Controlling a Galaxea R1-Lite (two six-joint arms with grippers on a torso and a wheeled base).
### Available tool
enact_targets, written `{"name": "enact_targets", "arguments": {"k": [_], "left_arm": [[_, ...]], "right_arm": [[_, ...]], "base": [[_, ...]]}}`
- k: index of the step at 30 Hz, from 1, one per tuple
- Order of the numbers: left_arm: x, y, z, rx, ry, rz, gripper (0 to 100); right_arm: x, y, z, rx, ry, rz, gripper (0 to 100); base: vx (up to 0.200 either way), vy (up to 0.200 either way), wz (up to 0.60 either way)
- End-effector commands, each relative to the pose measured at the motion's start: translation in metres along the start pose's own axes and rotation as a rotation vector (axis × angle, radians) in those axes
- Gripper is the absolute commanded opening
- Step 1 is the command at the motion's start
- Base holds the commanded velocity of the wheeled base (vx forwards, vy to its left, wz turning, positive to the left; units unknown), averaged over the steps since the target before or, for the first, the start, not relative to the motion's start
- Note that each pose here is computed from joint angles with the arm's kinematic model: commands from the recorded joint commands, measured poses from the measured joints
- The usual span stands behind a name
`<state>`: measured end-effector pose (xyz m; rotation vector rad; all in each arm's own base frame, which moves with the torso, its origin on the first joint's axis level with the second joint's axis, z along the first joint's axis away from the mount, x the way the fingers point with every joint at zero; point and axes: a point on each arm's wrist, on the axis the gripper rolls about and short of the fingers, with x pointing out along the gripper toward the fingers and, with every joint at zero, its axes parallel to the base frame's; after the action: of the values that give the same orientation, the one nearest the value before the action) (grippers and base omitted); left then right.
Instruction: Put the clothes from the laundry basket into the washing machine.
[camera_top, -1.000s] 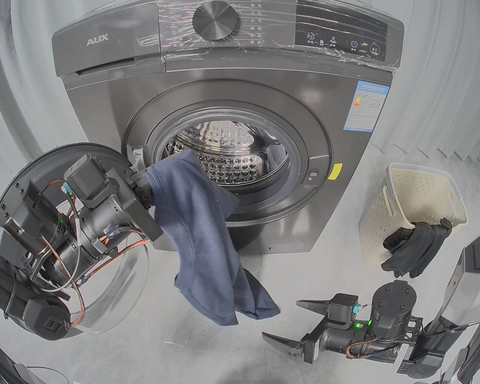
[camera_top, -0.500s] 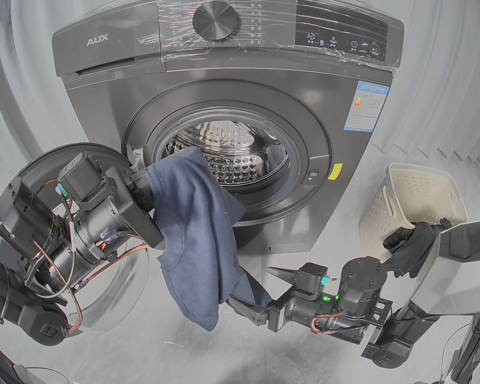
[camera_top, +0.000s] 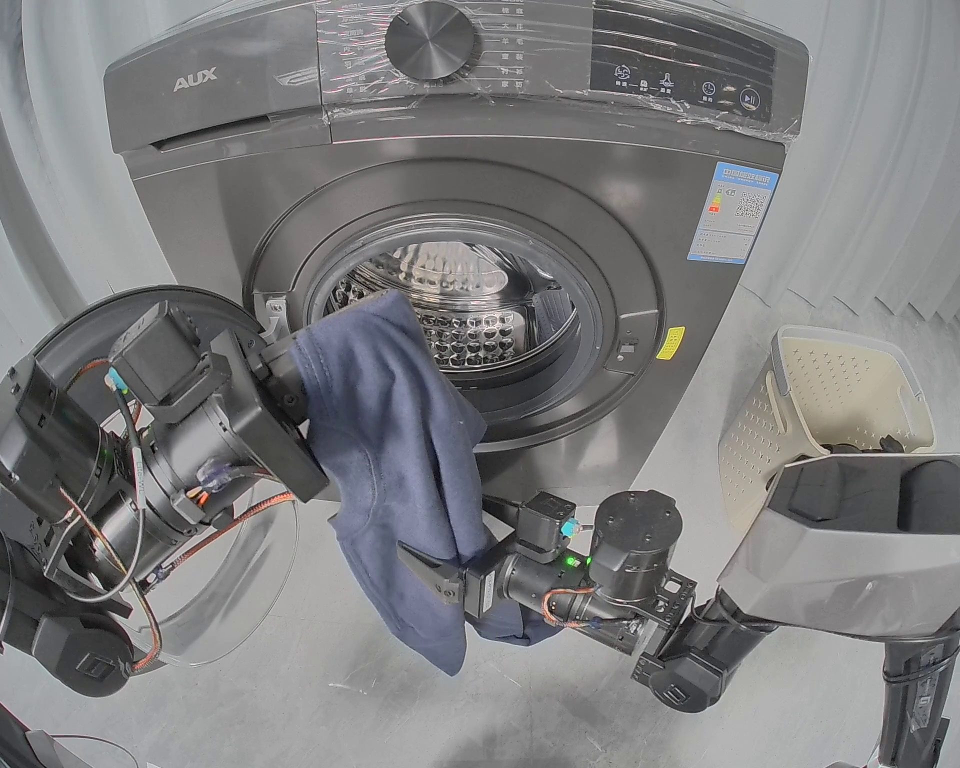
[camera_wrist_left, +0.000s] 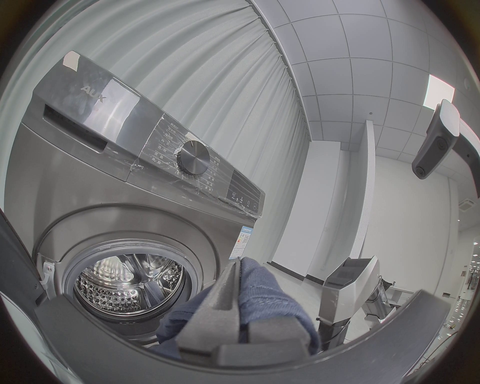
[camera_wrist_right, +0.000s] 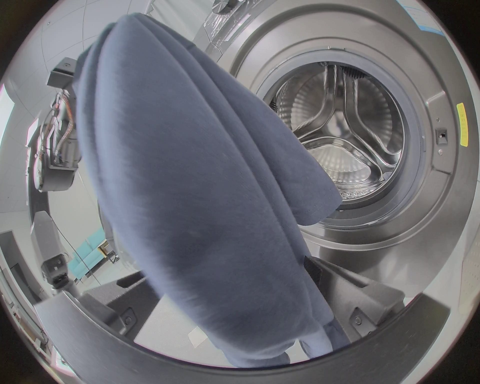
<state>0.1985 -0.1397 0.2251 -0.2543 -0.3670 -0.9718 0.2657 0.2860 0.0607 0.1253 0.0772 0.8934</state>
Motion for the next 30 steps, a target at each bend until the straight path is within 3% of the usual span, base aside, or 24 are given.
{"name": "enact_targets", "arguments": {"k": [1,12,13,17,25,27,28,30], "left_arm": [[-0.001,-0.002,0.004,0.004,-0.014,-0.007,0],[-0.001,-0.003,0.006,0.006,-0.018,-0.006,0],[-0.001,-0.003,0.006,0.006,-0.018,-0.006,0],[-0.002,0.000,0.004,0.007,-0.010,0.005,0],[-0.006,0.022,-0.019,-0.002,0.072,0.085,0],[-0.010,0.030,-0.033,-0.015,0.122,0.115,0],[-0.010,0.030,-0.033,-0.015,0.122,0.115,0],[-0.019,0.041,-0.057,-0.047,0.215,0.157,0]], "right_arm": [[0.016,-0.017,-0.017,-0.005,0.008,-0.034,100],[0.027,-0.023,-0.022,-0.002,-0.009,-0.055,100],[0.026,-0.023,-0.022,-0.002,-0.010,-0.061,0],[0.023,-0.025,-0.012,0.006,-0.034,-0.085,0],[-0.008,-0.038,0.044,0.011,-0.134,-0.171,0],[-0.021,-0.041,0.063,0.012,-0.168,-0.199,0],[-0.021,-0.041,0.063,0.012,-0.168,-0.199,0],[-0.029,-0.042,0.080,0.011,-0.206,-0.224,0]], "base": [[0.000,0.000,0.00],[0.000,0.000,0.00],[0.000,0.000,0.00],[0.000,0.000,0.00],[0.000,0.000,0.00],[0.000,0.000,0.00],[0.000,0.000,0.00],[0.000,0.000,0.00]]}}
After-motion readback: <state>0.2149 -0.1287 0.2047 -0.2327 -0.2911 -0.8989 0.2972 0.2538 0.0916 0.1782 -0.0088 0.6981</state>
